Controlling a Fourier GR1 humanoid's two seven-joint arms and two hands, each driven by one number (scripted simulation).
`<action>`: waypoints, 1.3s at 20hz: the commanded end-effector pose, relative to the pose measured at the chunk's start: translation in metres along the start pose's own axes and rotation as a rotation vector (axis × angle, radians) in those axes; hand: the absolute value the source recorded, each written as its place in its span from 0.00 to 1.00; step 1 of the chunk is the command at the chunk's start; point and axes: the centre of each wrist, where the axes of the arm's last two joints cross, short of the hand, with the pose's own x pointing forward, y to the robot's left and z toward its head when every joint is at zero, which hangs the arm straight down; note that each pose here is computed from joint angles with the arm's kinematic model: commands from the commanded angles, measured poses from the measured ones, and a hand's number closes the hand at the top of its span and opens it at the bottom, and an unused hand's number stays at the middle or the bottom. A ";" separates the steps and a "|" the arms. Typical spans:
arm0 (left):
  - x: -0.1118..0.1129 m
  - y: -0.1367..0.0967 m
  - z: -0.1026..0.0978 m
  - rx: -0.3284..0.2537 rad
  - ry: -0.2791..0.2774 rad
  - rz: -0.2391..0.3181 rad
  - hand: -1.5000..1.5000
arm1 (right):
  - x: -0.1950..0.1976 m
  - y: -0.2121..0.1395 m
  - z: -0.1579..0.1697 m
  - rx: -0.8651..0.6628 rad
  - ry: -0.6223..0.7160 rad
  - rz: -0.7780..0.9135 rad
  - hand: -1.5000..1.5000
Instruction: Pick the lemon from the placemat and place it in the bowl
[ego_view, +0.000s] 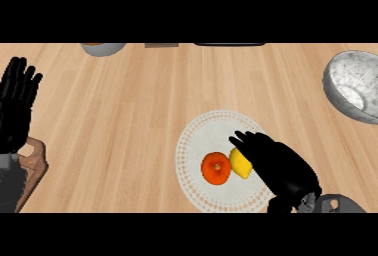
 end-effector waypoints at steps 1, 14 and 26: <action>-0.012 -0.010 -0.010 -0.010 -0.008 -0.009 0.50 | 0.008 0.001 -0.012 0.005 -0.035 -0.008 0.00; -0.008 0.008 0.008 -0.002 0.004 -0.015 0.50 | -0.011 0.040 -0.036 0.001 -0.043 0.008 0.00; 0.008 -0.013 0.002 -0.005 -0.013 0.004 0.50 | -0.021 0.051 -0.081 0.060 0.006 0.024 0.00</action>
